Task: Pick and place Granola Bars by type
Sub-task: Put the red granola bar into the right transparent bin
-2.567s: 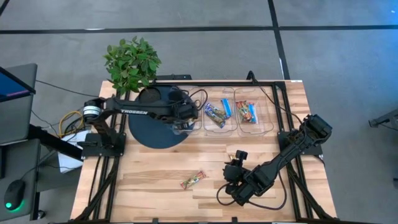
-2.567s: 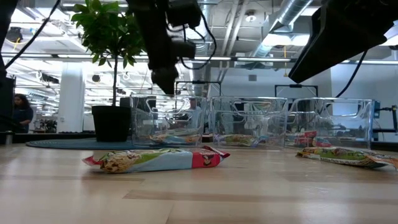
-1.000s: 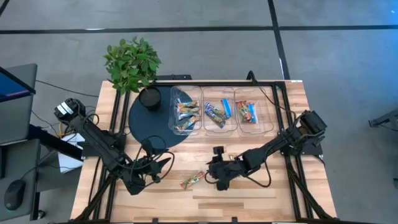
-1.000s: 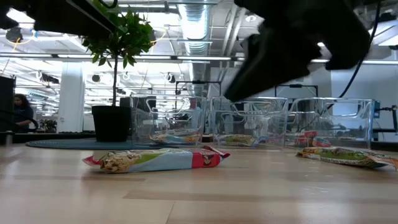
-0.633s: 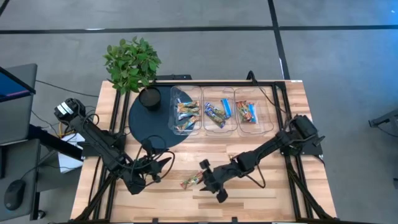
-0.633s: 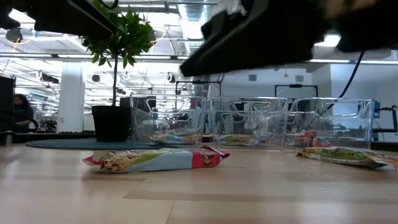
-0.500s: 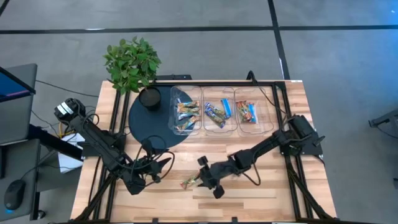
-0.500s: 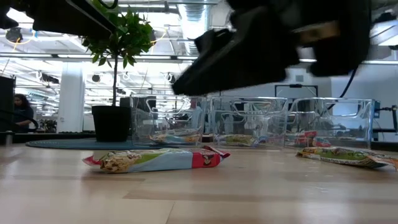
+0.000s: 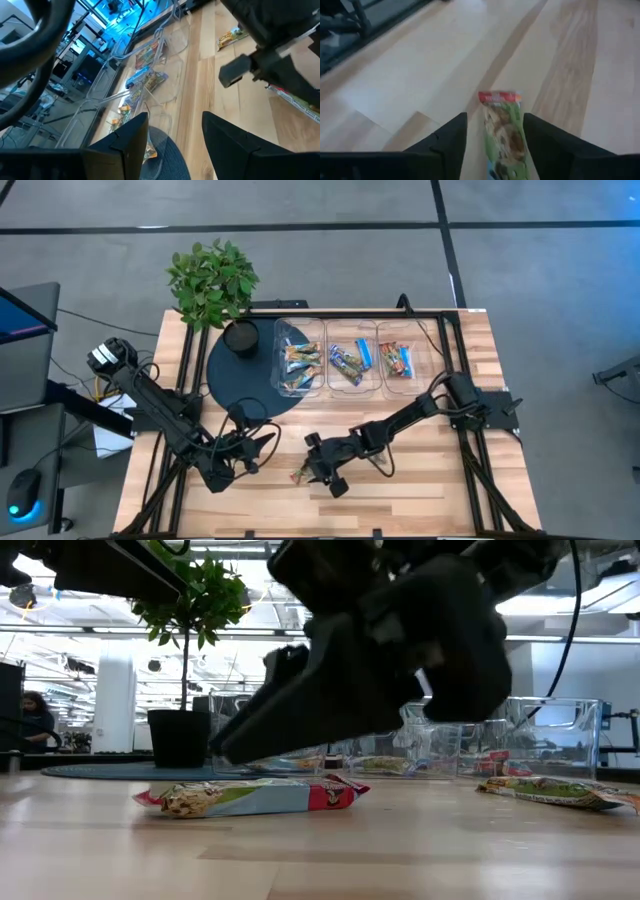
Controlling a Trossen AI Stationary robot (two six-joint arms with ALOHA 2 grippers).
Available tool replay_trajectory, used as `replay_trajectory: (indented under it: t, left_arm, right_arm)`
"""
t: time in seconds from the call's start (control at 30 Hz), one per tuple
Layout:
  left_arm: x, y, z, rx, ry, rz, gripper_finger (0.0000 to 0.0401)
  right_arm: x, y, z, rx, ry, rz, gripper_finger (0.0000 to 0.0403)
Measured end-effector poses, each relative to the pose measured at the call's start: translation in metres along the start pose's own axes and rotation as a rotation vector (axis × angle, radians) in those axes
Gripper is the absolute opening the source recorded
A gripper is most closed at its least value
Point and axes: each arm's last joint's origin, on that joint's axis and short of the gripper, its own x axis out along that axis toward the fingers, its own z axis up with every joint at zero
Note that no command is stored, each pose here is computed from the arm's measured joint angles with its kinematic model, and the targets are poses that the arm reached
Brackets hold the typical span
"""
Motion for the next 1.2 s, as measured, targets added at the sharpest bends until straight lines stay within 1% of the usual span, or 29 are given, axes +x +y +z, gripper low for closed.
replay_trajectory:
  t: [0.13, 0.23, 0.43, 0.53, 0.7, 0.83, 1.07, 1.2]
  left_arm:
    - [0.000, 0.000, 0.000, -0.001, 0.000, -0.001, 0.0182]
    - [0.000, 0.000, 0.000, -0.002, 0.001, -0.002, 0.0182]
    - [0.000, 0.000, 0.000, -0.006, 0.001, -0.006, 0.0183]
    - [0.000, 0.000, 0.000, -0.006, 0.002, -0.006, 0.0183]
    - [0.000, 0.000, 0.000, -0.006, 0.002, -0.006, 0.0183]
    - [0.000, 0.000, 0.000, -0.005, 0.001, -0.006, 0.0183]
    - [0.000, 0.000, 0.000, 0.014, 0.000, 0.000, 0.0183]
    - [0.000, 0.000, 0.000, 0.017, 0.000, 0.000, 0.0183]
  right_arm:
    - [0.006, -0.002, -0.004, 0.006, 0.032, -0.001, 0.0218]
    - [0.005, -0.005, -0.003, 0.013, 0.048, -0.006, 0.0235]
    - [0.005, -0.006, -0.009, 0.045, 0.110, -0.007, 0.0235]
    - [0.003, -0.009, -0.013, 0.079, 0.154, -0.046, 0.0226]
    - [0.003, -0.010, -0.014, 0.099, 0.173, -0.059, 0.0206]
    - [0.003, -0.009, -0.015, 0.099, 0.180, -0.058, 0.0176]
    - [0.002, -0.009, -0.014, 0.094, 0.185, -0.065, 0.0107]
    - [0.002, -0.009, -0.015, 0.078, 0.188, -0.071, 0.0093]
